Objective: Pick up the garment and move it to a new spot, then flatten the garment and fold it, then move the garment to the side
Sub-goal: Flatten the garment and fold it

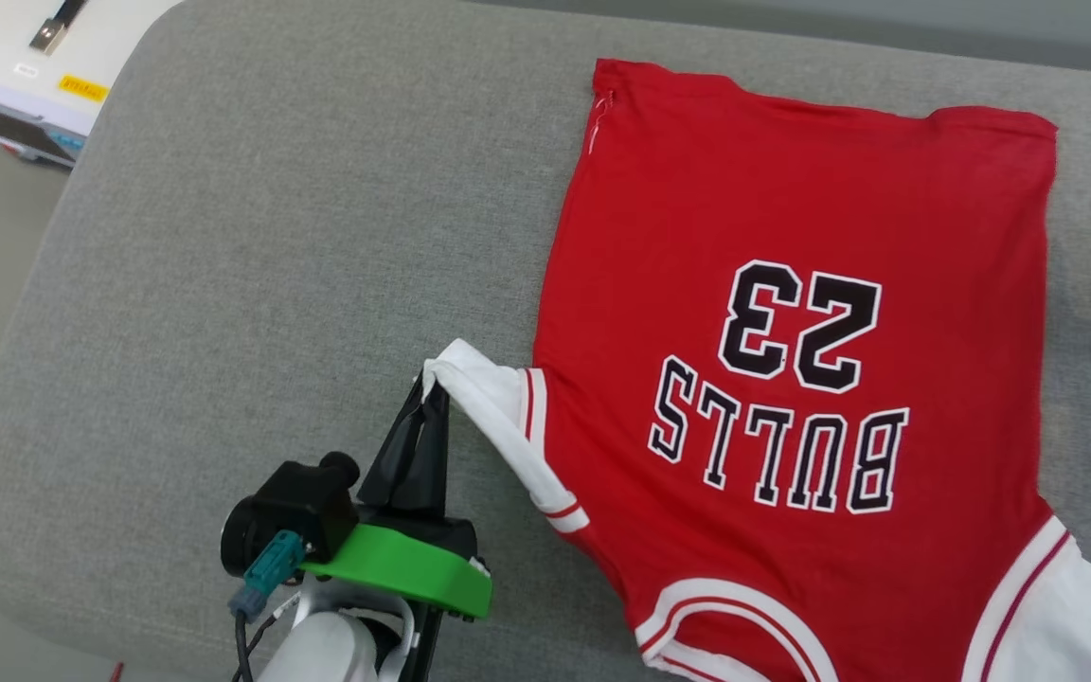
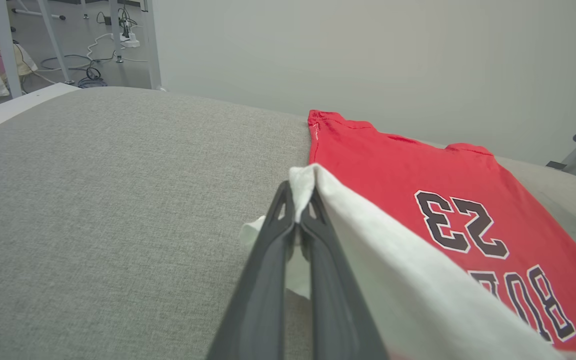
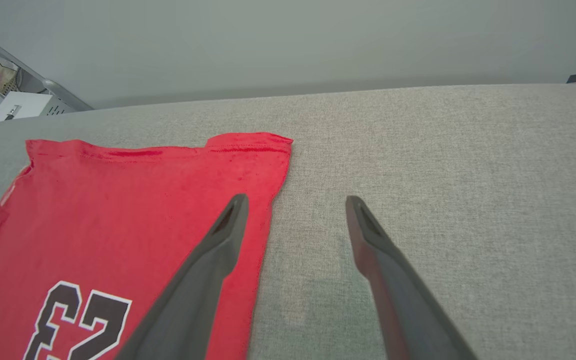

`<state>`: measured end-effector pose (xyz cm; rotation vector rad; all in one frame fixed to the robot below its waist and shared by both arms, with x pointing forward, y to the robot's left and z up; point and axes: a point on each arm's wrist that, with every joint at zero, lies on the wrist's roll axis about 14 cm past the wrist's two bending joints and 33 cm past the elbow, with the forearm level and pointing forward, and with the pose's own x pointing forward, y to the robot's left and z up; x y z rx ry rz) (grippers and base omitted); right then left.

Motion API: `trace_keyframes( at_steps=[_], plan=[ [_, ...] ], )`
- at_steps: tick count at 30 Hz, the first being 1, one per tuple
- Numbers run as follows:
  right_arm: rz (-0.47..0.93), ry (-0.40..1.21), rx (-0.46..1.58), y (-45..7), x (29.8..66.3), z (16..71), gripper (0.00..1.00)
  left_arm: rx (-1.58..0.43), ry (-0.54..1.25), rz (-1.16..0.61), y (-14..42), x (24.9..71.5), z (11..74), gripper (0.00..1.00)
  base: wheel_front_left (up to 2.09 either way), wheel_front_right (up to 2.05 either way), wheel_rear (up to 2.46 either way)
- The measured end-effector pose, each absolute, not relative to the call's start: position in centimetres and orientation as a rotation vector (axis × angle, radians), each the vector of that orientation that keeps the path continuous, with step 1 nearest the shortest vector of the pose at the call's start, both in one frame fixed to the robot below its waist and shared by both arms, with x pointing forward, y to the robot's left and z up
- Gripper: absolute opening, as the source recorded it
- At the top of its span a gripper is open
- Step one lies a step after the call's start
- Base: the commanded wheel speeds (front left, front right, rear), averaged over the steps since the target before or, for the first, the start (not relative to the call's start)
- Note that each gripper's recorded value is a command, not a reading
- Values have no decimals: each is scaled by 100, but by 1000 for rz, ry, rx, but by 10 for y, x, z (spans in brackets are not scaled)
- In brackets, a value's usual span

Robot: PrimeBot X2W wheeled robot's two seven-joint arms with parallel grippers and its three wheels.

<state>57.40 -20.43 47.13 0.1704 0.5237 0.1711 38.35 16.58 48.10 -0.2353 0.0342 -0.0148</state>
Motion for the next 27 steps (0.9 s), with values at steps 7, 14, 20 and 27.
trace_keyframes(
  at_steps=[7,14,20,27],
  plan=[
    [172,694,123,-191,621,440,100,-237,13,-12,163,395,484,0,0,0,0],
    [192,826,113,-170,643,385,100,-238,36,5,166,404,472,0,0,0,0],
    [226,1004,74,-155,638,338,100,-217,76,35,175,405,457,0,0,0,0],
    [234,1141,20,-156,629,336,0,-208,74,53,182,404,457,0,0,0,0]
  ],
)
